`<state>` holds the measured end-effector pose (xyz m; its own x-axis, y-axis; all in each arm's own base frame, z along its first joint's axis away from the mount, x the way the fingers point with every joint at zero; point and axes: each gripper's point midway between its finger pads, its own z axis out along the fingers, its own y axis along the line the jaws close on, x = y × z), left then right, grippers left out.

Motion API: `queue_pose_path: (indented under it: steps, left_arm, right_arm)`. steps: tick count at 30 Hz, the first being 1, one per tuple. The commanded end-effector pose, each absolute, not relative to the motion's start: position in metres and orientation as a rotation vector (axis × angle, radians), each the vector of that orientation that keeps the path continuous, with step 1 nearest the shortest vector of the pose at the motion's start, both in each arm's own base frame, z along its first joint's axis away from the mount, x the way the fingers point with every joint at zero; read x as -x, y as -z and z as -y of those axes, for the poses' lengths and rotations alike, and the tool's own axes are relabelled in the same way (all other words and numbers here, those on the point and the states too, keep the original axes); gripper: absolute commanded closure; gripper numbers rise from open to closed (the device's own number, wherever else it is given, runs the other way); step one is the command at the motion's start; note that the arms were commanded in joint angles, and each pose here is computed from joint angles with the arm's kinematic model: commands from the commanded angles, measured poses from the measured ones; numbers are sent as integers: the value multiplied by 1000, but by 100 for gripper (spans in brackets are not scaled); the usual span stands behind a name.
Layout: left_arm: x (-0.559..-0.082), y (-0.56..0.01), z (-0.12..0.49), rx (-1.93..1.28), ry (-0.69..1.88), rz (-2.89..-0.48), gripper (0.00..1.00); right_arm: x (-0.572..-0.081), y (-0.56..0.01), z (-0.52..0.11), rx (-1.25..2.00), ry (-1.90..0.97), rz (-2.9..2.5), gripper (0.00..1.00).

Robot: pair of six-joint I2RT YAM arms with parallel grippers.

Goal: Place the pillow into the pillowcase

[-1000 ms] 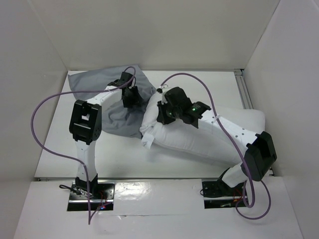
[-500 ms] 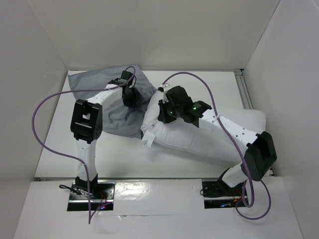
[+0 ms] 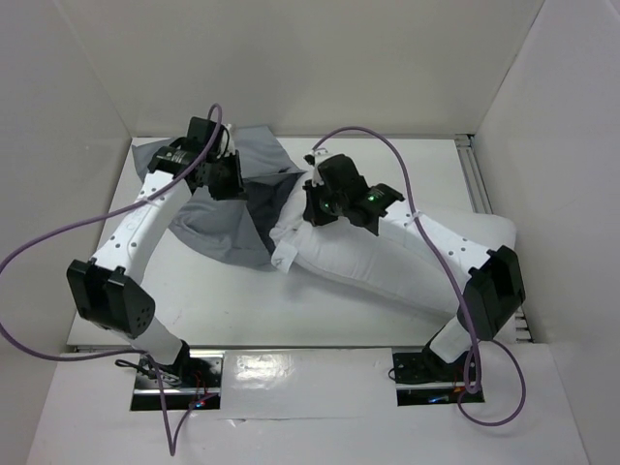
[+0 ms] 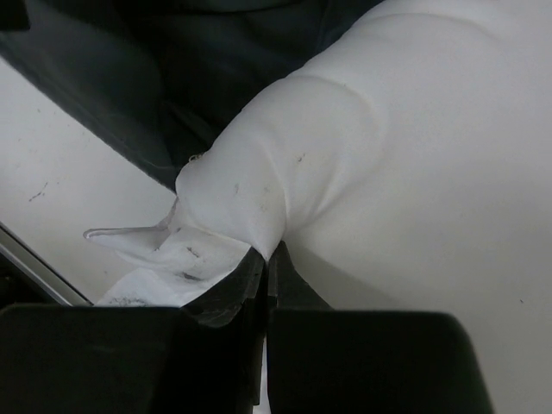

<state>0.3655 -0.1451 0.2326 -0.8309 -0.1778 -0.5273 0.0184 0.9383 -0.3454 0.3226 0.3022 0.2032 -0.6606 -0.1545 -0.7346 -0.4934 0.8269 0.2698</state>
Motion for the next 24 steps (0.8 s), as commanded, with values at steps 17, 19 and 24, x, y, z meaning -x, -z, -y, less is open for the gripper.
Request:
queue_pose_path:
  steps: [17,19,24]
  left_arm:
    - [-303,-244,163,-99,589,-2623,100]
    - [-298,-248,165,-112,594,-2618,100]
    - [-286,-263,172,-174,610,-2595,100]
  right_arm:
    - [-324,-265,-353,283,-749,-2068,100]
    - [-342,-265,-349,166,-692,-2058,100]
    - [-377,-244,-355,-6,-572,-2097,100]
